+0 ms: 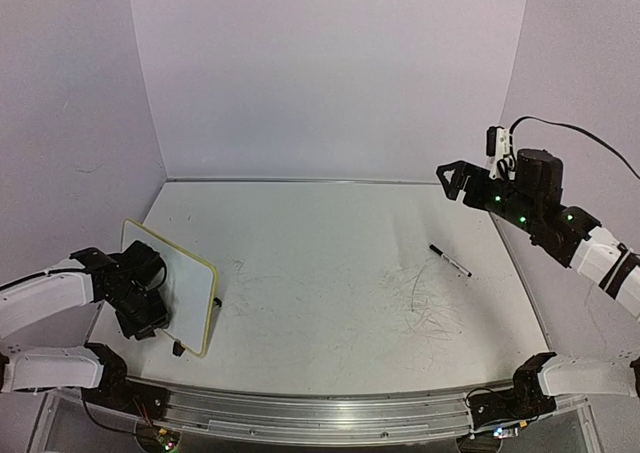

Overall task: Write a sentence on the whiteboard
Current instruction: Move the whiteboard to the center of the board.

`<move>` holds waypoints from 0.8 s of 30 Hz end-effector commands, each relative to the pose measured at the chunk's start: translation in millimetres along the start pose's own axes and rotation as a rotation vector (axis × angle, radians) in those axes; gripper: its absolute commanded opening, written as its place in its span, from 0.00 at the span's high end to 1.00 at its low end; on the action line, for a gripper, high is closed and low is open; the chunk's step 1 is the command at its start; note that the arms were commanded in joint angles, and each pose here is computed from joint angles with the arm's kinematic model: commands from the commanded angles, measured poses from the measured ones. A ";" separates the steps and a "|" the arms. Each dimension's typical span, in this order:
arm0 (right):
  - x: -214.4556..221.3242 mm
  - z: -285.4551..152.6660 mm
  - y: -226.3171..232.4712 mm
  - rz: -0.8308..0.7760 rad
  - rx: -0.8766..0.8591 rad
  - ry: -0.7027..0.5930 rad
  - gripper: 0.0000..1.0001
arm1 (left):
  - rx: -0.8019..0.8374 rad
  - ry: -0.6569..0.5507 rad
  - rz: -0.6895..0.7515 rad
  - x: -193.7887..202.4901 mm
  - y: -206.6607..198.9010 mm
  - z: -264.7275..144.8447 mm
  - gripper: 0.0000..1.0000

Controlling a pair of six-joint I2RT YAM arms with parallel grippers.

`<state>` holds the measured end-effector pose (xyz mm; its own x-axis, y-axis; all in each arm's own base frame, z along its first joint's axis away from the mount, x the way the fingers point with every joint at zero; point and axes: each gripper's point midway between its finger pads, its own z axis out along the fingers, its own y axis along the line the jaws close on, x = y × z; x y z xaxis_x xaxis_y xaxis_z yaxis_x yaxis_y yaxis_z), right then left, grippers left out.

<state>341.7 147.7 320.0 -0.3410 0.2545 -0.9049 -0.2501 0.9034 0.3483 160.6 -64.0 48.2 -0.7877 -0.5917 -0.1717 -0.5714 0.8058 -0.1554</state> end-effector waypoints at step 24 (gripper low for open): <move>42.5 30.7 40.9 0.043 -0.178 0.087 0.02 | 0.258 0.038 -0.022 24.9 -75.5 12.4 0.74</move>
<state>345.6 183.8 283.1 -0.4355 0.2382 -0.8681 -0.3313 0.8543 0.4006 139.8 -92.4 26.1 -0.7923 -0.6036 -0.0892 -0.5852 0.7931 -0.1689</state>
